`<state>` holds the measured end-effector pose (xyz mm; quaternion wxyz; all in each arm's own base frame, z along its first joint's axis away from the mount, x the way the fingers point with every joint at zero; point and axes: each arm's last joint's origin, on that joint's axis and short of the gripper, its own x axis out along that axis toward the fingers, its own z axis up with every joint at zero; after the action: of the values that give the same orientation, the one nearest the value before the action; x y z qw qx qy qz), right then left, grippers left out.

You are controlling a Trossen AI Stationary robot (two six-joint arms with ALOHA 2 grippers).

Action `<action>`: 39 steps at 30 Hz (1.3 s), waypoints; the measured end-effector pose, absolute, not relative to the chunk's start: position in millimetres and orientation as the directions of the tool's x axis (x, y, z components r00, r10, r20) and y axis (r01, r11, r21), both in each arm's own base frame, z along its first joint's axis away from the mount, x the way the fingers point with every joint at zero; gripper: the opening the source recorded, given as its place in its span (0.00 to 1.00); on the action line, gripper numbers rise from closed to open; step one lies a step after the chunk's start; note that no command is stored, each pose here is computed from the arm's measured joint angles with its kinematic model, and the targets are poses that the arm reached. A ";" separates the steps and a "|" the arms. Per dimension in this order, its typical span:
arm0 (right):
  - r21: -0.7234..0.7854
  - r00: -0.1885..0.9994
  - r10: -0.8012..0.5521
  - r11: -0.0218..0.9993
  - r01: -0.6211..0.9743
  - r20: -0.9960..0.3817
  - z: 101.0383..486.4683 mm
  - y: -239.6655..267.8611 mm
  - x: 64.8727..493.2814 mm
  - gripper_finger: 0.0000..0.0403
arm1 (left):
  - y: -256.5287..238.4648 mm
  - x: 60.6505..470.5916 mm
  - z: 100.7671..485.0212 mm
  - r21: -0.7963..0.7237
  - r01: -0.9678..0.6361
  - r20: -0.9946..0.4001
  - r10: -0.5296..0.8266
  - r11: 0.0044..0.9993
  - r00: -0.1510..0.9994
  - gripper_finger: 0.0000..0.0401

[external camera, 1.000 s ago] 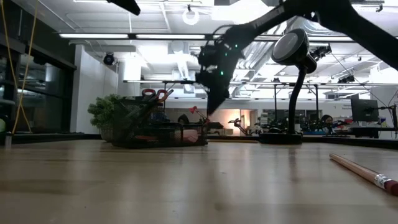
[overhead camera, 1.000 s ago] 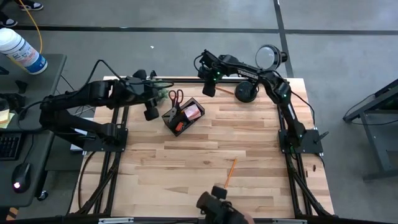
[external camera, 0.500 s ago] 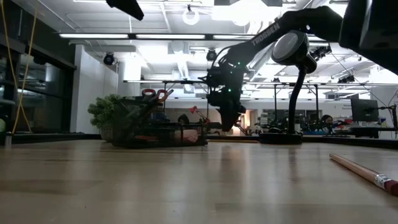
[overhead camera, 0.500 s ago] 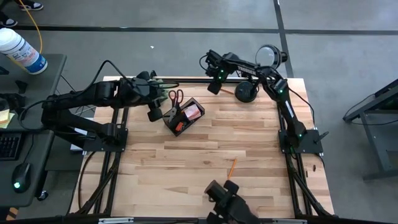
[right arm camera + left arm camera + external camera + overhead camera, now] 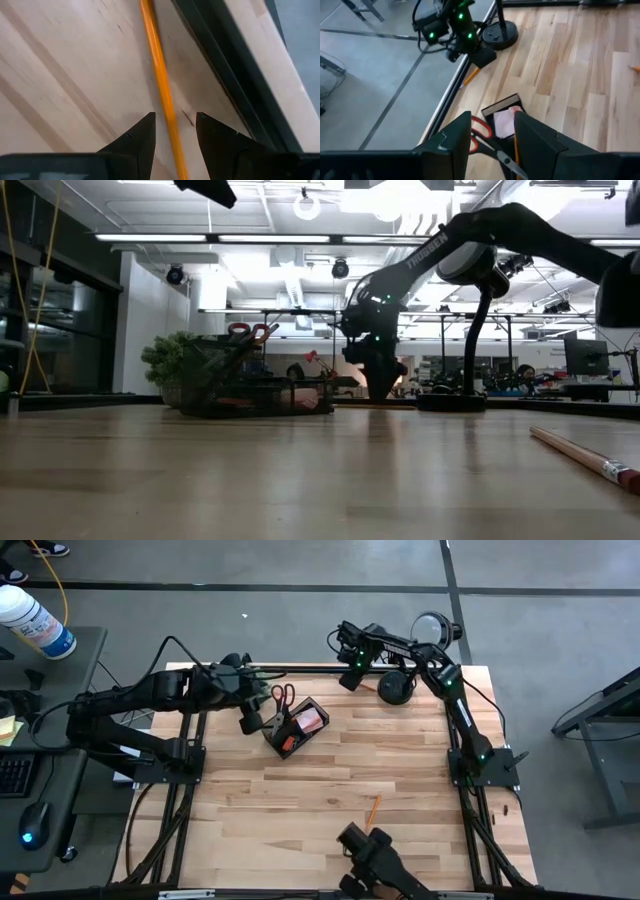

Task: Pick and place office supplies into organizer
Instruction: Put the top orange pencil into the black desk organizer

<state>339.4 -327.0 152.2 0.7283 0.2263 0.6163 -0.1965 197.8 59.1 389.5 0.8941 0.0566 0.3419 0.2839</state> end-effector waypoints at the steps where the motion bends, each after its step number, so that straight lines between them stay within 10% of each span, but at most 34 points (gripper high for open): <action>1: 0.080 0.155 -0.010 0.822 0.564 -0.988 149.9 -327.0 339.8 0.33 | 59.0 198.1 389.8 0.291 -0.468 -0.577 0.543 0.835 0.610 0.34; 11: 0.087 0.155 0.002 0.835 0.544 -0.988 145.4 -327.2 340.5 0.30 | 58.8 199.3 390.9 0.265 -0.474 -0.569 0.533 0.840 0.626 0.34; 22: 0.122 0.173 0.034 0.841 0.527 -0.984 145.8 -324.9 341.6 0.01 | 58.9 199.2 390.9 0.267 -0.476 -0.568 0.536 0.838 0.625 0.34; 39: 0.079 0.127 0.018 0.867 0.492 -0.992 144.6 -308.7 354.3 0.20 | 59.0 199.2 390.9 0.267 -0.476 -0.568 0.536 0.838 0.624 0.34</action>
<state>354.3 -308.7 144.6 0.7239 0.1991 0.6400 -0.1636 199.2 59.0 390.9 0.9001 0.0450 0.3298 0.2811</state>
